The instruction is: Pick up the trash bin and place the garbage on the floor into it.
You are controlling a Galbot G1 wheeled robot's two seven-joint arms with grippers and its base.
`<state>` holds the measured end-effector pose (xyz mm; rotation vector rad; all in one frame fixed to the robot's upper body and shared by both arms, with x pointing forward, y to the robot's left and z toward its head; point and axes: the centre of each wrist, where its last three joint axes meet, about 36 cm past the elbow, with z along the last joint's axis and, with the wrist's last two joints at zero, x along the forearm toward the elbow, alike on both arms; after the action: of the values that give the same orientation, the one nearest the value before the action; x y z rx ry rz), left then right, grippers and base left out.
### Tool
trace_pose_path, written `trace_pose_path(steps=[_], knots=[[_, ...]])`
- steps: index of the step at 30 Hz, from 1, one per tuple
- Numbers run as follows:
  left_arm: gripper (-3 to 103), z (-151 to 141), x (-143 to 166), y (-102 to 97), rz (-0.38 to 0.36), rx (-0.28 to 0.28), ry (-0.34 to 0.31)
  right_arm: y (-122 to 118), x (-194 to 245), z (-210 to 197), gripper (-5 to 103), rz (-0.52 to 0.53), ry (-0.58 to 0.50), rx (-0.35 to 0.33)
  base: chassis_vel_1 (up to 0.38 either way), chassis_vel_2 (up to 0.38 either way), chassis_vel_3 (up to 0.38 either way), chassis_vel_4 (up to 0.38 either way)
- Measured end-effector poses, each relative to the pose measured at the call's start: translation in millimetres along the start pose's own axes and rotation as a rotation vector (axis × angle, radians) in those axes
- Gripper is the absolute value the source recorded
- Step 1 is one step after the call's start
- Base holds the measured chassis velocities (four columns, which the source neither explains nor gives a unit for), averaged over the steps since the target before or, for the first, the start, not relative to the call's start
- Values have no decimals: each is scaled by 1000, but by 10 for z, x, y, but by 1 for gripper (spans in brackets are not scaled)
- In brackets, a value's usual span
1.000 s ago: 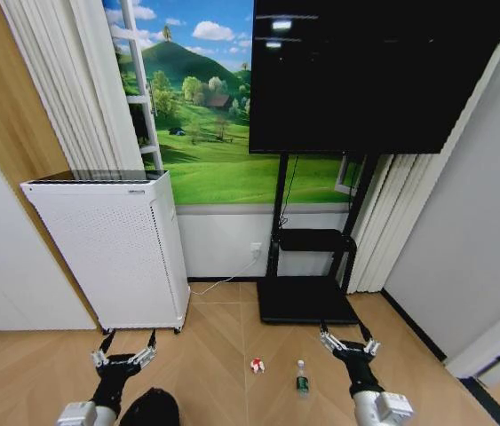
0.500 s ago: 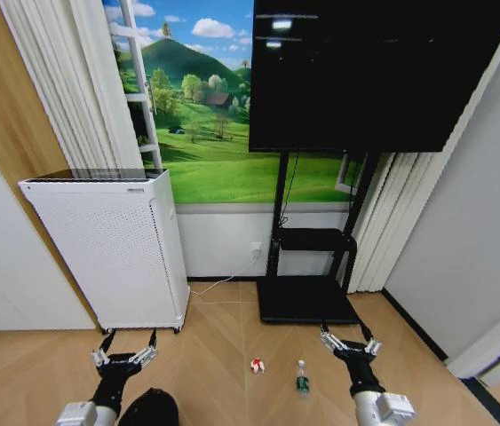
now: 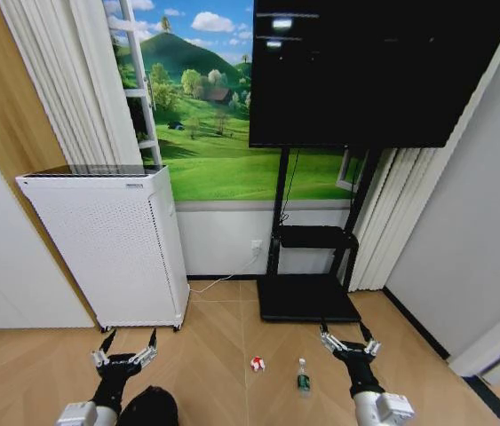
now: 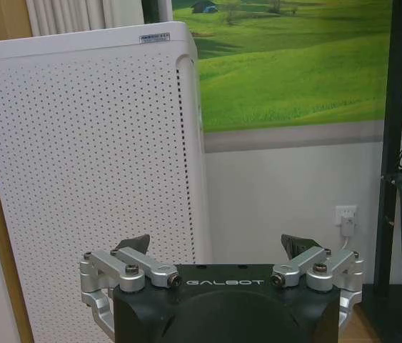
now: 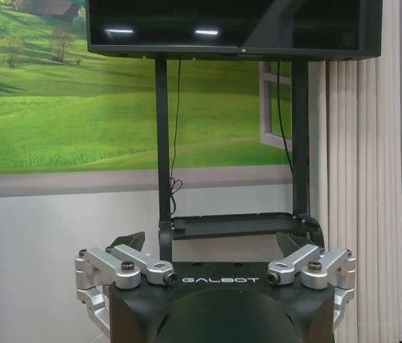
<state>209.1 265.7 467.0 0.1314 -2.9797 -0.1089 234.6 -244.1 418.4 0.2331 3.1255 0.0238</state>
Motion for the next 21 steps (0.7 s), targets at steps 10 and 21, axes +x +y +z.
trace_pose_path(steps=[10, 21], knots=[[100, 3, -9, 4, -1, 9, -2, 1, -10, 11, 100, 2, 0, -2, 0, 0, 0, 0], [100, 2, -10, 4, -3, 13, -1, 3, -18, 18, 100, 5, 1, -6, 0, 0, 0, 0]])
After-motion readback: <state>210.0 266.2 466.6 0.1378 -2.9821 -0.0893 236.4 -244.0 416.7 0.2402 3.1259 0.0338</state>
